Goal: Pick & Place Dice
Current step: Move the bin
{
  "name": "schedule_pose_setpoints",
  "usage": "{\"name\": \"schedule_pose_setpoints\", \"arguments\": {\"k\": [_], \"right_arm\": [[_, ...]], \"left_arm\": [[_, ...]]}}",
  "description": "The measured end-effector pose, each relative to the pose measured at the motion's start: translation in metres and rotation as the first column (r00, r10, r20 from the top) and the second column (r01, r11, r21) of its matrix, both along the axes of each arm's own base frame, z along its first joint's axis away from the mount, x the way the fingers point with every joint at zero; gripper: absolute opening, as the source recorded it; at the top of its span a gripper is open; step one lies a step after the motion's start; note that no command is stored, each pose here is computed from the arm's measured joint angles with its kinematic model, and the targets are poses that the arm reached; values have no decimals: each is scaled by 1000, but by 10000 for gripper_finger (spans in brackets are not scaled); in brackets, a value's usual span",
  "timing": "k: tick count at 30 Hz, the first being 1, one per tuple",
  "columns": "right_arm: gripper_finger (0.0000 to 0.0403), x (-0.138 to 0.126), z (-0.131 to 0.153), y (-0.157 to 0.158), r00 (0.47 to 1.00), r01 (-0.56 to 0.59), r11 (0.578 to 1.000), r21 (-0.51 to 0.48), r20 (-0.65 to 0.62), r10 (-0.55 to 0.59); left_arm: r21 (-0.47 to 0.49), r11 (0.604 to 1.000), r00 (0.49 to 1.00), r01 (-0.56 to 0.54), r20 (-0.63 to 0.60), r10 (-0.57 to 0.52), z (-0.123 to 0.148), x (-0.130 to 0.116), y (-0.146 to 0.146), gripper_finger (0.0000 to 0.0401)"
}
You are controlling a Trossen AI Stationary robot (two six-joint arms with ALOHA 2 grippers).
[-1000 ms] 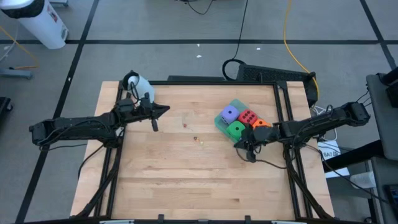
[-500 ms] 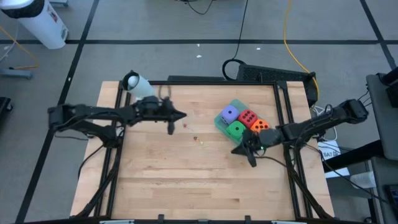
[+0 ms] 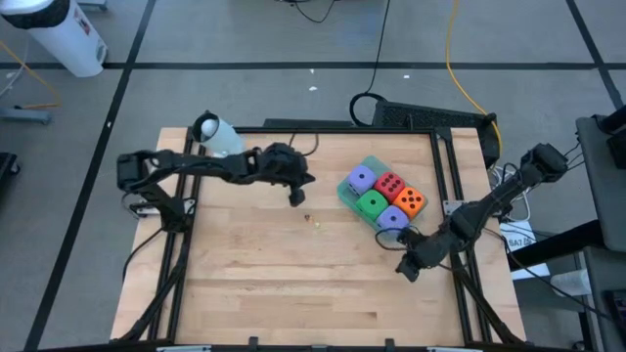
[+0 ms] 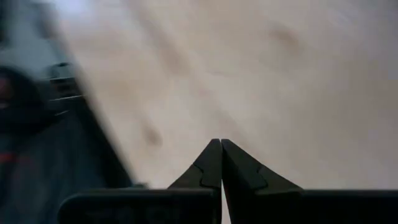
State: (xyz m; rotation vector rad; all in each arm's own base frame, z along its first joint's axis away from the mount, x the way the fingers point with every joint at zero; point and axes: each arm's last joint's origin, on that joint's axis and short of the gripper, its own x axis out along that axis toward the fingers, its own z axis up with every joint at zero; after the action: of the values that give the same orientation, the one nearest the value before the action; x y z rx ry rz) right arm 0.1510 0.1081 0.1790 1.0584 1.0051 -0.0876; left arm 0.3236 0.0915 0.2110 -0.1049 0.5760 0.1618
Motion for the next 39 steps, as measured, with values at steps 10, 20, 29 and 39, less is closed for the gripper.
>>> {"name": "schedule_pose_setpoints", "arguments": {"k": [10, 20, 29, 39], "right_arm": [[0, -25, -20, -23, 915, 272, 915, -299, -214, -342], [0, -37, -24, -45, 844, 324, 781, -534, -210, -493], [0, -31, -22, -70, 800, 410, 591, -694, -37, -599], [0, -7, -19, -103, 835, 345, 541, -767, -12, -550]], "left_arm": [[132, 978, 963, -160, -198, 184, -1, 35, 32, 2], [146, 980, 918, -136, -353, 180, -21, 64, 60, 2], [89, 995, 930, -43, -360, 73, -36, 92, 50, 2], [103, 995, 910, 16, -414, 29, -45, 96, 31, 5]]}}
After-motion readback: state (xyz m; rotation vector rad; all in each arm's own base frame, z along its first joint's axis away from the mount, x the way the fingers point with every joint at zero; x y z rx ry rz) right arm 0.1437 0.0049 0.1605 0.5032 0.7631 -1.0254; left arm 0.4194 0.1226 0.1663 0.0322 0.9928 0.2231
